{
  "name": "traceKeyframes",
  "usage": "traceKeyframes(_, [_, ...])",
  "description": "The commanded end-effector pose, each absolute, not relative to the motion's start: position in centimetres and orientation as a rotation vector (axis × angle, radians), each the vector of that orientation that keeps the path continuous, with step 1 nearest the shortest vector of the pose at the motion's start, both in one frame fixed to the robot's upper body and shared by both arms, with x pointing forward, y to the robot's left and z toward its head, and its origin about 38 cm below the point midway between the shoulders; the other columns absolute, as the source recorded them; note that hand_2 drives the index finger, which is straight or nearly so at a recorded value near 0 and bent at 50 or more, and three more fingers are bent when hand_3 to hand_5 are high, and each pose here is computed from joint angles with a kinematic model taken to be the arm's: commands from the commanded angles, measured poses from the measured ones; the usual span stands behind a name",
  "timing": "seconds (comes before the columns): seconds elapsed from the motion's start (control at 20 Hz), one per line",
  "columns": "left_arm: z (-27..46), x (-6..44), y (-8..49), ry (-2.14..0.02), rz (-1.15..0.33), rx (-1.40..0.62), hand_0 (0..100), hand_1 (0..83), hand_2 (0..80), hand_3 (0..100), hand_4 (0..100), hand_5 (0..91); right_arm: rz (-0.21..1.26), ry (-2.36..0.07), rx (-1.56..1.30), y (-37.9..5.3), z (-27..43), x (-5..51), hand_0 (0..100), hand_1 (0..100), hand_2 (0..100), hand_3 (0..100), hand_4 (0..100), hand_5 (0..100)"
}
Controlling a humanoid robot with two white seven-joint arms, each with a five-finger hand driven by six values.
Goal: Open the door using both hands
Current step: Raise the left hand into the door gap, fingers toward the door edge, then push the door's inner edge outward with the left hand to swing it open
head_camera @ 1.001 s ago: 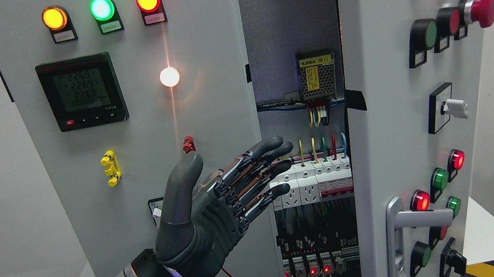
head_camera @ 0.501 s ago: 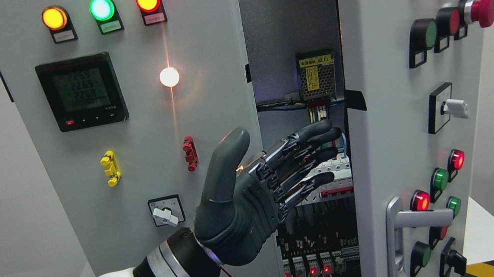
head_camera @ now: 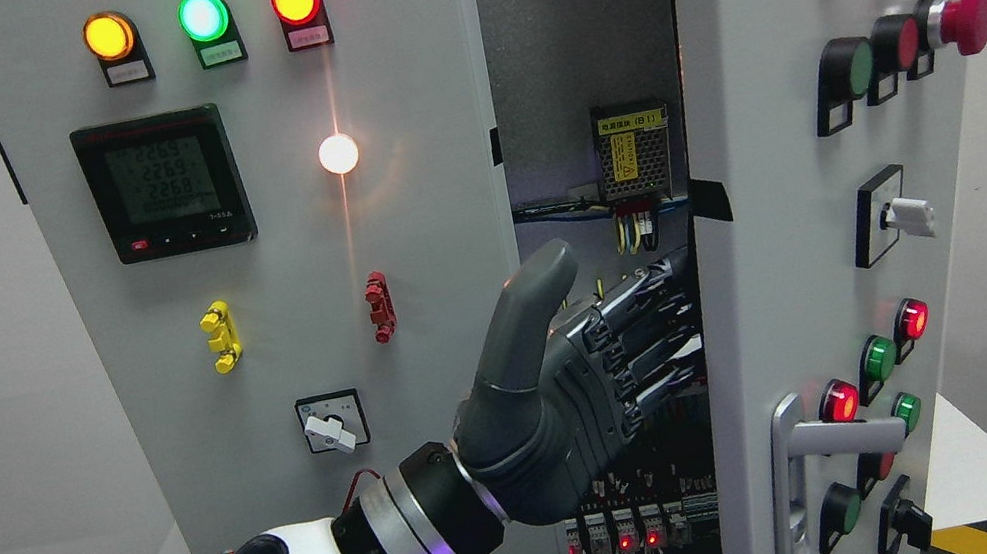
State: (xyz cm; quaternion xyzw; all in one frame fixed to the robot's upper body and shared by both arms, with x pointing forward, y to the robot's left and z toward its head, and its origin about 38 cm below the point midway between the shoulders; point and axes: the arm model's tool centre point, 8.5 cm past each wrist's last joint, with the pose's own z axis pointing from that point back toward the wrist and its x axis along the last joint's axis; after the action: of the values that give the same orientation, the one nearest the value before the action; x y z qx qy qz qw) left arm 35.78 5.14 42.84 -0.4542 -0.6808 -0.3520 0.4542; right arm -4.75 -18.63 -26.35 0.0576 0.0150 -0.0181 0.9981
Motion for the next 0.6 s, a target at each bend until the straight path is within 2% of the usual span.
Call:
traceKeyframes(0.0, [42.6,35.0,2.7,-1.643,-0.899,-1.18,0,0.0,0.0,0,0,0.0,-0.036,0.031,0.116,-18.6,-26.3,-4.8,19,0,0,0,0,0])
traceKeyframes(0.55, [41.9,33.4,-0.6,-1.574,-0.963,-1.243,0,0.0,0.0,0,0,0.0,-0.036,0.031,0.116,-18.6,-26.3,-4.8,19,0,0,0,0,0])
